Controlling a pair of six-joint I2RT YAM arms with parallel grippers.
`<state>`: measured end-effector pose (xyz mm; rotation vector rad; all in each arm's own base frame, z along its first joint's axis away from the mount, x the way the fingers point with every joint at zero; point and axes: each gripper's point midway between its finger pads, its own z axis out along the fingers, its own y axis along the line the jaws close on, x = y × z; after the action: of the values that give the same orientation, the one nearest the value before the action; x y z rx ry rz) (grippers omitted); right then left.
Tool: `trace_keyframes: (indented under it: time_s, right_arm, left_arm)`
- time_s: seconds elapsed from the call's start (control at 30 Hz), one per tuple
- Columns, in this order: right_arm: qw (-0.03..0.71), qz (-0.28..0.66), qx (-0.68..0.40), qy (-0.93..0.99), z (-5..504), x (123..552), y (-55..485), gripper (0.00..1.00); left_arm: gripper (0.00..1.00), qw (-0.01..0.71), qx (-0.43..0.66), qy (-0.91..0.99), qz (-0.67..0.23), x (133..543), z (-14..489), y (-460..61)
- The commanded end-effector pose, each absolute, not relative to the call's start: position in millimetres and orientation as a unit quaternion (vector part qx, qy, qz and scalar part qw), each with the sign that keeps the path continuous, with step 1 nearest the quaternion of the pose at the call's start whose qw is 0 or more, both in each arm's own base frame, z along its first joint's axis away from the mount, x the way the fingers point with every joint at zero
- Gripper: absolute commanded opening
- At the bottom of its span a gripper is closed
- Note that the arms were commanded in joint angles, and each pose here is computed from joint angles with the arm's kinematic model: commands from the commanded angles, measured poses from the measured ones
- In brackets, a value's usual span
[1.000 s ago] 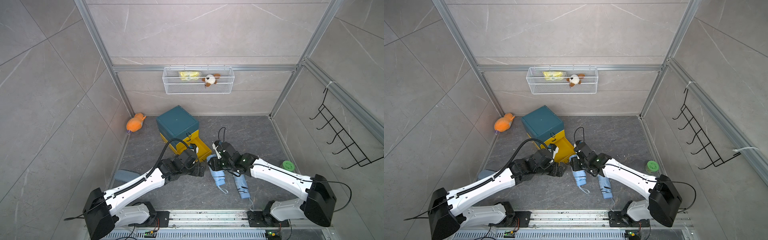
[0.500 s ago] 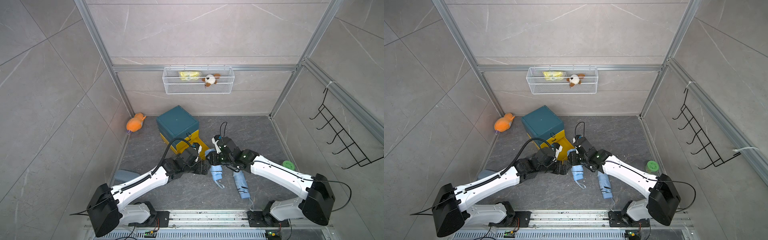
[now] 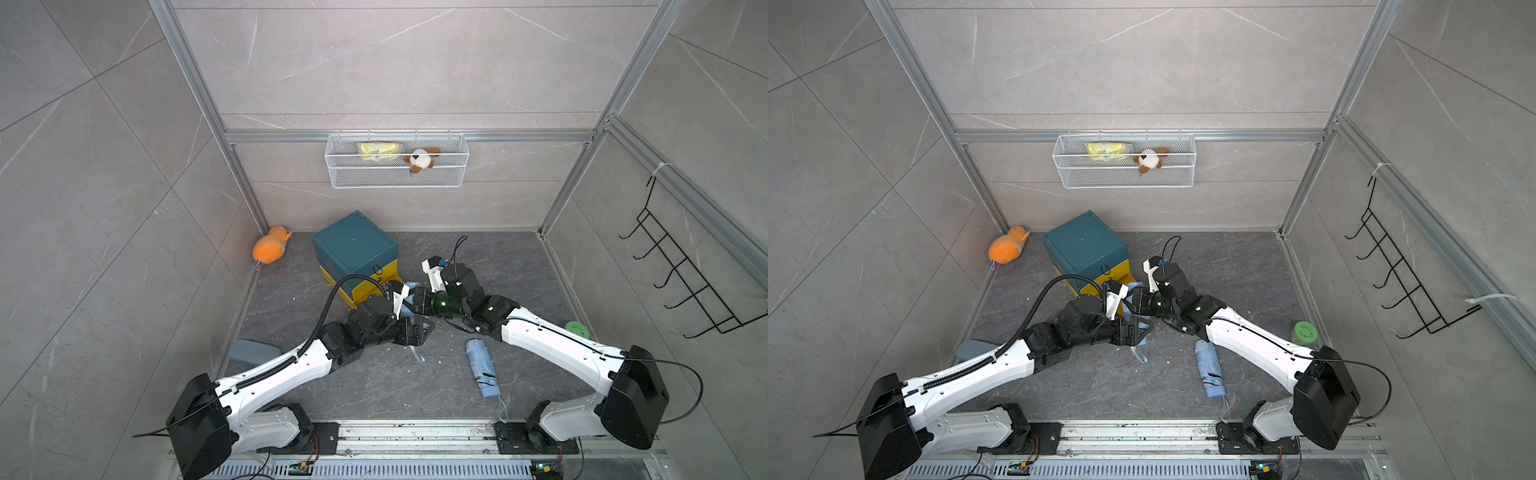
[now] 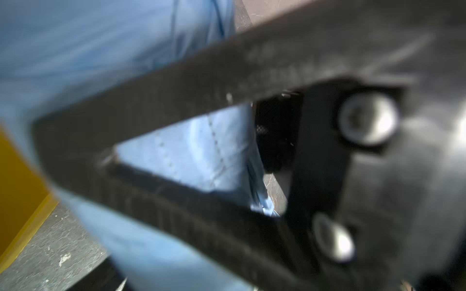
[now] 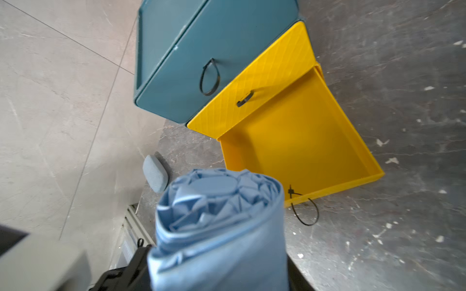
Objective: Place the umbrella in the drawer by color
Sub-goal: Place the umbrella in the drawer.
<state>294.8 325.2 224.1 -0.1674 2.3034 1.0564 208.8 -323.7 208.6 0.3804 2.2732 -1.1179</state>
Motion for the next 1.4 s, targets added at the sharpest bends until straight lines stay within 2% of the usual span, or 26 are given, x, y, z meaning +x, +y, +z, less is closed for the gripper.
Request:
trace_keyframes:
  time_s: [0.0, 0.13, 0.23, 0.33, 0.47, 0.53, 0.57, 0.7, 0.8, 1.03, 1.37]
  right_arm:
    - [0.319, 0.455, -0.064, 0.829, 267.4, 297.1, 338.1, 0.37]
    - [0.315, 0.468, -0.058, 0.823, 267.6, 295.3, 338.3, 0.37]
    - [0.315, 0.472, -0.055, 0.822, 267.7, 295.3, 336.9, 0.37]
    - [0.314, 0.472, -0.053, 0.822, 266.0, 295.1, 335.4, 0.36]
    - [0.313, 0.477, -0.049, 0.82, 264.6, 294.8, 333.2, 0.39]
    - [0.312, 0.478, -0.048, 0.819, 263.5, 294.9, 331.6, 0.44]
    - [0.311, 0.479, -0.047, 0.819, 263.0, 294.9, 330.4, 0.47]
    - [0.322, 0.478, -0.043, 0.816, 268.1, 296.7, 315.1, 0.73]
    - [0.346, 0.471, -0.035, 0.81, 279.0, 297.2, 294.1, 0.79]
    - [0.381, 0.452, -0.038, 0.806, 292.2, 294.8, 256.2, 0.83]
    - [0.348, 0.489, -0.096, 0.794, 284.0, 283.9, 253.0, 0.85]
  left_arm:
    - [0.93, 0.308, 0.143, 0.835, -0.434, 214.5, 229.7, -330.9]
    - [0.92, 0.32, 0.142, 0.839, -0.417, 219.2, 230.8, -326.7]
    - [0.85, 0.328, 0.139, 0.839, -0.412, 221.3, 232.9, -322.6]
    - [0.71, 0.337, 0.135, 0.837, -0.41, 223.1, 236.3, -317.7]
    - [0.48, 0.336, 0.128, 0.839, -0.408, 226.8, 235.5, -311.7]
    - [0.42, 0.334, 0.125, 0.84, -0.409, 228.5, 234.4, -308.6]
    - [0.42, 0.334, 0.124, 0.84, -0.41, 229.1, 234.7, -307.0]
    - [0.37, 0.333, 0.125, 0.84, -0.41, 231.8, 238.7, -297.4]
    - [0.34, 0.336, 0.127, 0.841, -0.405, 234.2, 242.6, -287.8]
    - [0.32, 0.321, 0.146, 0.83, -0.432, 236.3, 256.2, -280.9]
    - [0.3, 0.262, 0.199, 0.814, -0.478, 229.4, 259.2, -306.5]
